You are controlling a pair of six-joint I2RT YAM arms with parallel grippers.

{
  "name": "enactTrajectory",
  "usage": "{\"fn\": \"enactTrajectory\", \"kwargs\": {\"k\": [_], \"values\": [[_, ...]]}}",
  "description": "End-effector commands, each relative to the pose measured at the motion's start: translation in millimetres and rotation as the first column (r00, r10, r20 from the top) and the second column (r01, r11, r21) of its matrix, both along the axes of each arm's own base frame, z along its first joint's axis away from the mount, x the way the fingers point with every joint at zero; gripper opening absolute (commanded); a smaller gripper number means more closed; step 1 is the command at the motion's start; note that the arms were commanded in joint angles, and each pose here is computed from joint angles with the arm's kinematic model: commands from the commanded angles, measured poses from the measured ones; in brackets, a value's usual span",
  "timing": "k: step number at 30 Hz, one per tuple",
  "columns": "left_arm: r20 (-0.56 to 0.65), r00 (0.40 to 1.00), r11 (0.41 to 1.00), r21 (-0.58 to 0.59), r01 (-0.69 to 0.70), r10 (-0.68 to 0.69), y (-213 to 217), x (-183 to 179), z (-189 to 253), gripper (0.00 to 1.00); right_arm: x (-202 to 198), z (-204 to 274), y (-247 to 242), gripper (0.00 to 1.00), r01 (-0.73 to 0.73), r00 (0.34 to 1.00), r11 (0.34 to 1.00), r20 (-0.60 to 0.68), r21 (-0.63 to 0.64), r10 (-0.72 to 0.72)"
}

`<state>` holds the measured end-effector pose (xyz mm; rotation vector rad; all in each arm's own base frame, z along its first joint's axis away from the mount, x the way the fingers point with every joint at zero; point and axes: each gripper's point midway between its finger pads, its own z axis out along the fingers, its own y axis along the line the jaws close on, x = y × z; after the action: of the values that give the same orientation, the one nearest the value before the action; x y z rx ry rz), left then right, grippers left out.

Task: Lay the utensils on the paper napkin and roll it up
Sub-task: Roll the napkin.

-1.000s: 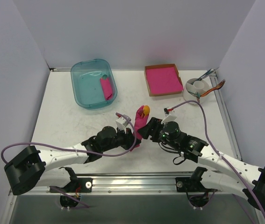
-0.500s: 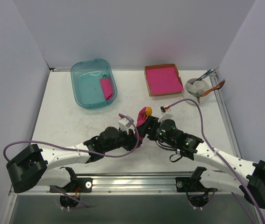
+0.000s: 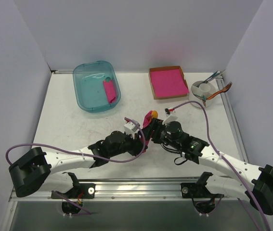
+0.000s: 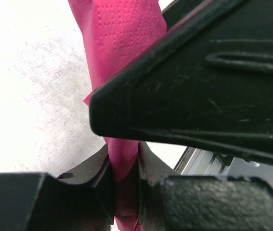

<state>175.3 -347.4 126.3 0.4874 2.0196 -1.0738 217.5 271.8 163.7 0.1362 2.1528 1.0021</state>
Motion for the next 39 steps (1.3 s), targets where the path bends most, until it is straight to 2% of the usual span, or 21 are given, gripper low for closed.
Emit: {"fn": "enactTrajectory", "kwargs": {"k": [1,7,16,31,39], "values": [[0.048,0.999,0.998,-0.057,0.024,-0.021,-14.3,3.0,25.6,0.02,6.0,32.5,8.3,0.64,-0.023,0.997,0.993,0.071,0.113,0.015],[0.041,0.998,0.997,-0.059,0.047,-0.045,-18.4,-0.8,22.6,0.02,5.3,34.9,9.2,0.62,-0.051,0.996,0.986,0.084,0.158,0.038],[0.014,0.992,0.978,-0.165,0.129,-0.129,-28.4,-18.2,37.7,0.02,-2.0,49.9,4.2,0.56,-0.107,0.985,0.962,0.156,0.251,0.068],[-0.074,0.977,0.939,-0.297,0.172,-0.202,-29.8,-24.1,40.7,0.02,-21.2,74.5,1.2,0.56,-0.206,0.956,0.925,0.268,0.320,0.120],[-0.091,0.969,0.918,-0.351,0.184,-0.229,-27.9,-25.7,44.0,0.02,-28.8,83.7,-1.6,0.48,-0.233,0.945,0.904,0.301,0.359,0.124]]}}
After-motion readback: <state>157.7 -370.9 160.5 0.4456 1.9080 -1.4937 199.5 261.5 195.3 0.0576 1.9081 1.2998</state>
